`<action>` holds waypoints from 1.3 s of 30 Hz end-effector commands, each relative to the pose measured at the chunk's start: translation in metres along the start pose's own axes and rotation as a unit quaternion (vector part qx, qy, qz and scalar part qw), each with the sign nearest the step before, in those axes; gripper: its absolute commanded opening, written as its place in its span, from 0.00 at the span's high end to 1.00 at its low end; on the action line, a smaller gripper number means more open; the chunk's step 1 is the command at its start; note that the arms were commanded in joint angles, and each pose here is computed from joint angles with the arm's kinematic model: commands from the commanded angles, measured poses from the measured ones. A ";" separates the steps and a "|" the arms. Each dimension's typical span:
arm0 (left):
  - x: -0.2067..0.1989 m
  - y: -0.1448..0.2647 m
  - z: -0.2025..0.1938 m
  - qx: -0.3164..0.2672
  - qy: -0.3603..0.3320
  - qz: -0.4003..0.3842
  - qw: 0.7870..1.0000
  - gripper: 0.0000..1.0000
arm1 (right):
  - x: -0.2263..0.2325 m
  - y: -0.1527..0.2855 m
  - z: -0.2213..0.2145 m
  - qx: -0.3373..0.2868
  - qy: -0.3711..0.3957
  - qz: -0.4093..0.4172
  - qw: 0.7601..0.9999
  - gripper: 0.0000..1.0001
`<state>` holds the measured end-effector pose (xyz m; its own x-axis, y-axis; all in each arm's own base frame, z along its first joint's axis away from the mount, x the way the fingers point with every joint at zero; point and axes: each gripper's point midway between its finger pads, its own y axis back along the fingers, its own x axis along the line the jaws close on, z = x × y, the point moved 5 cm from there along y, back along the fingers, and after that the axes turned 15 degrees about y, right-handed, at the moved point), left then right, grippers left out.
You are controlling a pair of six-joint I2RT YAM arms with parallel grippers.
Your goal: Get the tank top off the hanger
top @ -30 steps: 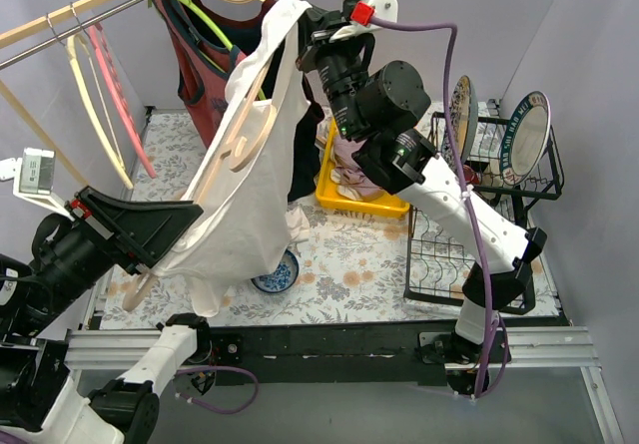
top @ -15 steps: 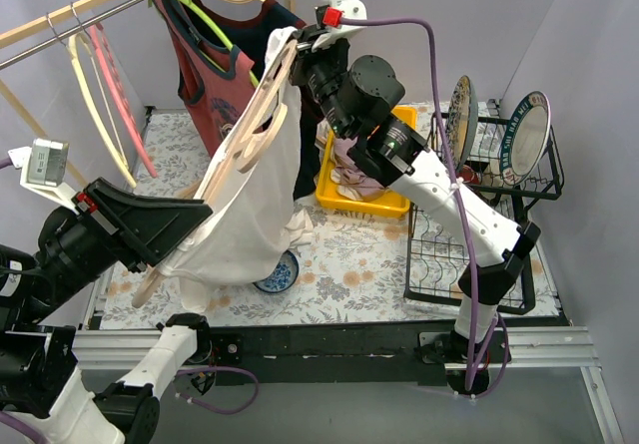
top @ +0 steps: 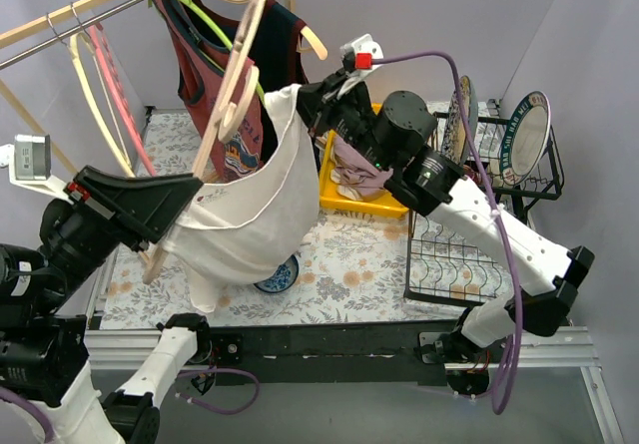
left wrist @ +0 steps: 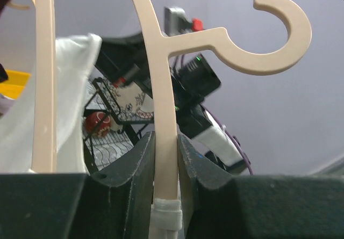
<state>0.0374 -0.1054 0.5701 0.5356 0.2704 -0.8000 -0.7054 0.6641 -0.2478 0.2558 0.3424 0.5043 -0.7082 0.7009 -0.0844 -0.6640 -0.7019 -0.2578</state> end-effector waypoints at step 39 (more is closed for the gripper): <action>0.002 -0.035 0.123 -0.300 -0.106 0.074 0.945 1.00 | 0.039 0.156 0.182 -0.280 0.073 0.253 0.923 0.99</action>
<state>0.1400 -0.0267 0.6374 0.3804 0.5441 -0.7478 -0.8857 -0.0185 -0.4640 0.1024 0.2700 0.5481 -0.8806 0.2236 -0.4178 -0.0824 -0.9405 -0.3296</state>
